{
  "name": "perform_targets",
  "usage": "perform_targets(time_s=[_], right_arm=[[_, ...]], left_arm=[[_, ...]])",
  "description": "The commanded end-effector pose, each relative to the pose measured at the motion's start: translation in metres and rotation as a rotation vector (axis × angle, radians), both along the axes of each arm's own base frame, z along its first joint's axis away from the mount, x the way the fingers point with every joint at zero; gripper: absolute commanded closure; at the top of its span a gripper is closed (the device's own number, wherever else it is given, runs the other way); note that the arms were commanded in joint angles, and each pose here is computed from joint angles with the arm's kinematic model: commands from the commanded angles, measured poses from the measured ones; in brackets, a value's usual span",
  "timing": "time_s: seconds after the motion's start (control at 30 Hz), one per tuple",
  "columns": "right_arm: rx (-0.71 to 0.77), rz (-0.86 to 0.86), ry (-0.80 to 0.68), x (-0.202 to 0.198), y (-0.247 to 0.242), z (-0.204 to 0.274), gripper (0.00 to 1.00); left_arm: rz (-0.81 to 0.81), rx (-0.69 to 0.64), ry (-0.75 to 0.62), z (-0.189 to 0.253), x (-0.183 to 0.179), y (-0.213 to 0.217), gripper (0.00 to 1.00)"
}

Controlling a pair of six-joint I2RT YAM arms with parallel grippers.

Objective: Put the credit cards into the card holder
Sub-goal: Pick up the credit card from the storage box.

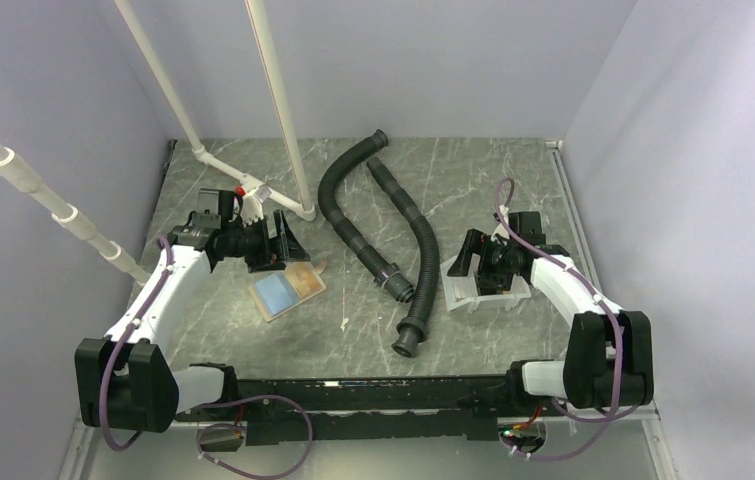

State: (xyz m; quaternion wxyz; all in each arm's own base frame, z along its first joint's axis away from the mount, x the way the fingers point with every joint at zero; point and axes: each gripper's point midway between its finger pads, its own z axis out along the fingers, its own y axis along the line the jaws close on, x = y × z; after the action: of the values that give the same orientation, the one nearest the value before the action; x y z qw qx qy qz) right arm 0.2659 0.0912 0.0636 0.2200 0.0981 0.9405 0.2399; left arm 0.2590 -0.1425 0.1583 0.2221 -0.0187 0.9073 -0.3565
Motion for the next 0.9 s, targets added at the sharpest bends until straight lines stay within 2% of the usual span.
perform_targets(time_s=[0.0,0.2,0.53,0.87], right_arm=[[0.039,0.041,-0.056,0.008,0.007,0.008,0.09],[0.076,0.061,-0.072,0.006,0.013,0.015,0.27],[0.053,0.055,-0.082,0.005,0.01,0.017,0.45],[0.03,0.051,-0.107,0.005,0.006,0.023,0.71]], left_arm=[[-0.045,-0.016,-0.068,0.011,0.0,-0.004,0.14],[-0.046,-0.018,-0.064,0.009,0.001,-0.004,0.14],[-0.047,-0.017,-0.061,0.008,0.001,-0.004,0.14],[-0.051,-0.023,-0.053,0.007,0.001,-0.005,0.14]])
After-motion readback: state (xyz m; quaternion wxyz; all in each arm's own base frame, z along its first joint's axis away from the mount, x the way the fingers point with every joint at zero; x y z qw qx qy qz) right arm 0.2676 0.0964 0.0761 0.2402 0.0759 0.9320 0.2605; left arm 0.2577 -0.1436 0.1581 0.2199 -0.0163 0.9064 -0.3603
